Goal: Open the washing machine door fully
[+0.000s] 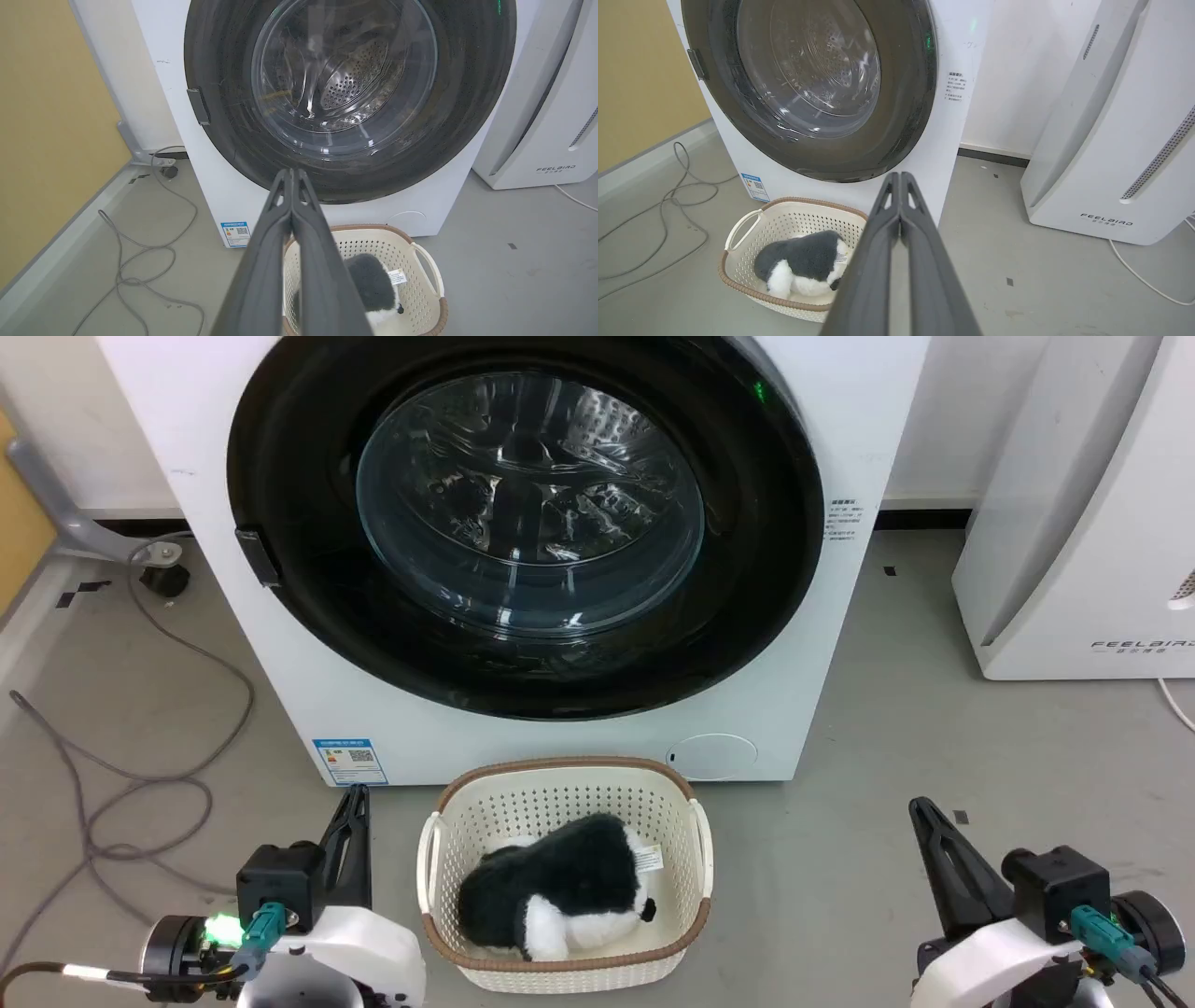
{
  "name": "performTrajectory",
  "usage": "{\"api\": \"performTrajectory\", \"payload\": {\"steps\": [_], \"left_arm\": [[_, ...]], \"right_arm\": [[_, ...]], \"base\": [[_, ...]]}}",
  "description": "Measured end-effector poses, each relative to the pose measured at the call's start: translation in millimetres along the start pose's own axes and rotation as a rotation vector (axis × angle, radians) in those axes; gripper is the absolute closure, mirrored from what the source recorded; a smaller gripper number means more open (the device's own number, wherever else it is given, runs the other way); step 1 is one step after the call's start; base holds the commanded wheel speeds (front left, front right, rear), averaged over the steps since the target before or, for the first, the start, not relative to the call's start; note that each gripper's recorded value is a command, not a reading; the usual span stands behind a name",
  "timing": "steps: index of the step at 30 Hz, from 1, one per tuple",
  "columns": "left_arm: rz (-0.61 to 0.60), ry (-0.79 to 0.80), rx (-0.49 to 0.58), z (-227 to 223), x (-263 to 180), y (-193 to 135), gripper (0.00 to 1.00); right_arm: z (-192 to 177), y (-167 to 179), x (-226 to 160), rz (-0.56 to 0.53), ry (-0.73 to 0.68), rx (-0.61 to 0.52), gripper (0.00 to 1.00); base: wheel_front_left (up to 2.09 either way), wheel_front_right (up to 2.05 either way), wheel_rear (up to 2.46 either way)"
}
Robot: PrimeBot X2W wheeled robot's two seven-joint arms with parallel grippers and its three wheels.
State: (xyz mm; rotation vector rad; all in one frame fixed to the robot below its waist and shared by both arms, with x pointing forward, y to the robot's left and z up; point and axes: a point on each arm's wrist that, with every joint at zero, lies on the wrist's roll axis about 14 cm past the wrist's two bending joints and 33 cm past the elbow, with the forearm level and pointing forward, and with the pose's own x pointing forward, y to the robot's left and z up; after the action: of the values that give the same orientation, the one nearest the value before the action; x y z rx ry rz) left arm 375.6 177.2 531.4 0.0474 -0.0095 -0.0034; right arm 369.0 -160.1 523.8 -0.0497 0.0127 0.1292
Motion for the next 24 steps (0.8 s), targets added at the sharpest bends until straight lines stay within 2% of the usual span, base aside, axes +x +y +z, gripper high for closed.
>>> {"api": "performTrajectory", "payload": {"steps": [15, 16, 24], "left_arm": [[0.0, 0.0, 0.0, 0.0, 0.0, 0.0, 1.0], [0.0, 0.0, 0.0, 0.0, 0.0, 0.0, 0.0], [0.001, 0.0, 0.0, -0.3, 0.2, -0.1, 0.0]], "right_arm": [[0.0, 0.0, 0.0, 0.0, 0.0, 0.0, 1.0], [0.0, 0.0, 0.0, 0.0, 0.0, 0.0, 0.0], [0.0, -0.8, 0.0, -0.002, -0.002, 0.01, 0.0]], "base": [[0.0, 0.0, 0.0], [0.0, 0.0, 0.0], [0.0, 0.0, 0.0]]}}
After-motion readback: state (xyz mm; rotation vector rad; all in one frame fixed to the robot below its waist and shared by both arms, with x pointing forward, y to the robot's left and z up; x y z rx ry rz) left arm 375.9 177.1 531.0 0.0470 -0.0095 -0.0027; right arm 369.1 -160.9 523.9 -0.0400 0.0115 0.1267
